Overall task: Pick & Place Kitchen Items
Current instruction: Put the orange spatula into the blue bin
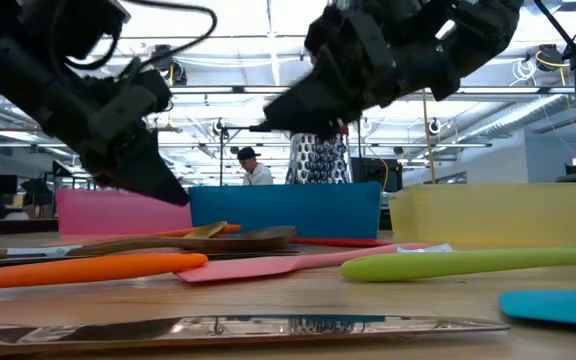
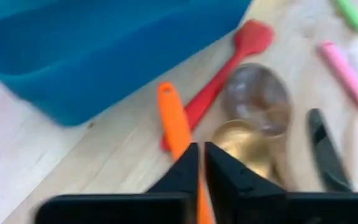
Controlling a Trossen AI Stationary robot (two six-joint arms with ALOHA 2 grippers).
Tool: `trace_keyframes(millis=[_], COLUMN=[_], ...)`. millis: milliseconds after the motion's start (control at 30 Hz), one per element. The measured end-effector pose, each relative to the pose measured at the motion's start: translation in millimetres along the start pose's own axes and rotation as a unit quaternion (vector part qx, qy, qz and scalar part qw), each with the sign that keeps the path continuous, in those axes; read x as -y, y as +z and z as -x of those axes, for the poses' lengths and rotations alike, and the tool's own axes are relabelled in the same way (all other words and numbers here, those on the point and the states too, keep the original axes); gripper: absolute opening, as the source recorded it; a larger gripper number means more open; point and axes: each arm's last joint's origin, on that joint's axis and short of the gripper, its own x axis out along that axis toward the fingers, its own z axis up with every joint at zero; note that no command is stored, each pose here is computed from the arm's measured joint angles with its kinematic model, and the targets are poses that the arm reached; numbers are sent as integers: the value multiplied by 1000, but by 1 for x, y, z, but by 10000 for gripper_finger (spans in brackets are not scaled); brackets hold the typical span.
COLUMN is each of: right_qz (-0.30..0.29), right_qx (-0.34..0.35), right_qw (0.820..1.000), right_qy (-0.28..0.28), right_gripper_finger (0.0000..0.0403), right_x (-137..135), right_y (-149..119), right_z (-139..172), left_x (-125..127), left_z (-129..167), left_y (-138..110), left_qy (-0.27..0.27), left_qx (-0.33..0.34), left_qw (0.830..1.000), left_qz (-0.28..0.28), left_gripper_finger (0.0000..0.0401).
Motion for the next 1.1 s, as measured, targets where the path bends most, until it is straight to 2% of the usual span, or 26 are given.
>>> trace_keyframes(millis=[133, 267, 433, 567, 767, 1100], right_qz=[40, 39, 38, 38, 36, 40], right_qx=[39, 39, 39, 40, 40, 42], right_qw=[998, 998, 998, 998, 999, 998], right_qy=[9, 9, 8, 8, 8, 7], right_gripper_finger=[171, 171, 171, 171, 172, 172], right_x=[-6, -6, -5, -5, -5, -5], right_y=[8, 7, 8, 8, 8, 9], right_z=[0, 0, 0, 0, 0, 0], left_x=[-2, -2, -4, -6, -7, -11], left_z=[-1, -1, -9, -21, -26, -28], left_y=[0, 0, -10, -23, -28, -27], left_qy=[0, 1, 17, 40, 55, 61], left_qx=[-8, -8, -27, -41, -45, -49], left_qw=[1000, 1000, 999, 998, 997, 997], left_qz=[5, 9, 10, 4, -3, 0], left_gripper_finger=[103, 163, 193, 184, 151, 38])
